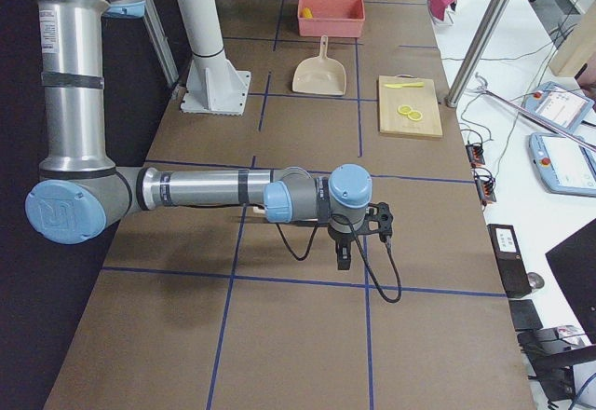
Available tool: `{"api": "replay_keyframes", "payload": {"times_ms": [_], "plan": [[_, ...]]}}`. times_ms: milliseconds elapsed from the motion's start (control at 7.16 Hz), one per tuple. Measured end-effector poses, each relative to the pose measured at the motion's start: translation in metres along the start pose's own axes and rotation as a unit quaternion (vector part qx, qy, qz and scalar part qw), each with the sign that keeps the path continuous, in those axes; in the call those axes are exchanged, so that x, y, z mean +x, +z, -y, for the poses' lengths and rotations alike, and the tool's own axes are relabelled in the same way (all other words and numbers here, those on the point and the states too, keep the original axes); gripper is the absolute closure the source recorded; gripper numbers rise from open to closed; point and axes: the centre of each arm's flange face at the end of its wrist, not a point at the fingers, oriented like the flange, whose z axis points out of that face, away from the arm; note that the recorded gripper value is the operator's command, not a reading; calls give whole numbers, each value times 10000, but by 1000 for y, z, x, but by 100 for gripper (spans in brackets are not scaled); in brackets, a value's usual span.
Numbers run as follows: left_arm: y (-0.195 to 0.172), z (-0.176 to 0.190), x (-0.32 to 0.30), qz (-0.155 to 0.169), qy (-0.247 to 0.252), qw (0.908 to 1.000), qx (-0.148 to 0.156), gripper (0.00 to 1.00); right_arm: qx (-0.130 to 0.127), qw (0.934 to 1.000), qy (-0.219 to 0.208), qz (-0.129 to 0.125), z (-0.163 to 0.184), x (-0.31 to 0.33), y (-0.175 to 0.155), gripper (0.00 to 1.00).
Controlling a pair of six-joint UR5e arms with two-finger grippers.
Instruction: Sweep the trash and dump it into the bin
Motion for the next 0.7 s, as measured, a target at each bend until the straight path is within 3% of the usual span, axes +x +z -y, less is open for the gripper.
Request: {"api": "replay_keyframes", "payload": {"times_ms": [699], "plan": [[3,5,4,3,63,10000,-8,0,89,9999,-81,21,11,-10,-8,0]]}}
